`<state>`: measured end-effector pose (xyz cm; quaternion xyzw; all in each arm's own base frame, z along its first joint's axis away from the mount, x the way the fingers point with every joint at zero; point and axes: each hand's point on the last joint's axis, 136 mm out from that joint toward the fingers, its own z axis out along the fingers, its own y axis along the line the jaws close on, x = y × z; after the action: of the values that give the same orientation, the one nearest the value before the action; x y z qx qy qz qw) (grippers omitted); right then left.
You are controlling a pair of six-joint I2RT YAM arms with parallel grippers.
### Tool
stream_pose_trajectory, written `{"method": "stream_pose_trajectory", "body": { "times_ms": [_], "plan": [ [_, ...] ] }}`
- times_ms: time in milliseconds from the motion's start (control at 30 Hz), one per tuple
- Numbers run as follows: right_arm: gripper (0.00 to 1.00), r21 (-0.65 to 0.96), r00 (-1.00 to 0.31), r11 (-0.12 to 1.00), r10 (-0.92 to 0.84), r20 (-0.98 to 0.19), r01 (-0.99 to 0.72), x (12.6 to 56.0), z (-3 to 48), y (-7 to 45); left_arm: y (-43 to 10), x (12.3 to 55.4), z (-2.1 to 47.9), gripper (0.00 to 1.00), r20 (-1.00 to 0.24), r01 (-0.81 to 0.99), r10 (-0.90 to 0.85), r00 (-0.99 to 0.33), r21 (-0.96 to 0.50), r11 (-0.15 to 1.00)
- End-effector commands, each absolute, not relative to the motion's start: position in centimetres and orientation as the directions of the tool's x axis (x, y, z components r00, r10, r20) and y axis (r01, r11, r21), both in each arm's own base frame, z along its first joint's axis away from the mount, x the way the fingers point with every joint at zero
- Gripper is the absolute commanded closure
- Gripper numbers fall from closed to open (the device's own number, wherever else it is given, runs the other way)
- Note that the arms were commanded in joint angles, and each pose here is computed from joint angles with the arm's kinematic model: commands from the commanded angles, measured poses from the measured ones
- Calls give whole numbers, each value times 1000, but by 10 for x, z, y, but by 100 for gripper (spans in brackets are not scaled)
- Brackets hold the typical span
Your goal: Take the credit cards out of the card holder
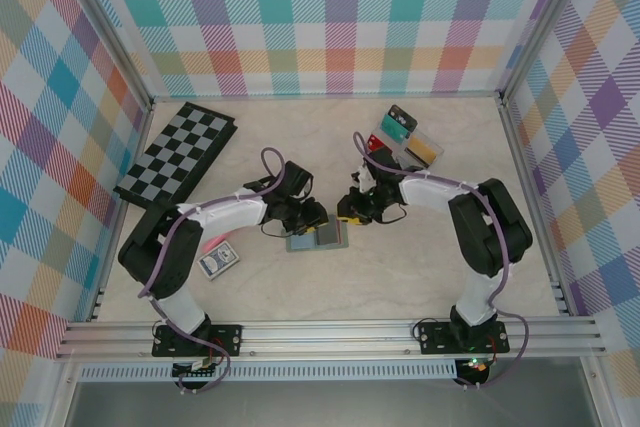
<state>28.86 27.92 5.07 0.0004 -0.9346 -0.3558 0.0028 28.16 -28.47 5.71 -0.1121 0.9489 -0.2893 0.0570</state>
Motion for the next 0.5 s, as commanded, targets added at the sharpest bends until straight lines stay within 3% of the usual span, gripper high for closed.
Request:
{"method": "stream_pose_trajectory", "body": {
  "times_ms": [0,467],
  "plan": [
    [76,697,-1000,717,-24,-5,-21,294,55,294,-297,283,53,71,-25,-178,-238,-971,-587,790],
    [74,637,-998,771,-49,36,-15,290,33,292,-282,275,23,79,18,-227,-249,-968,-485,844]
  ]
}}
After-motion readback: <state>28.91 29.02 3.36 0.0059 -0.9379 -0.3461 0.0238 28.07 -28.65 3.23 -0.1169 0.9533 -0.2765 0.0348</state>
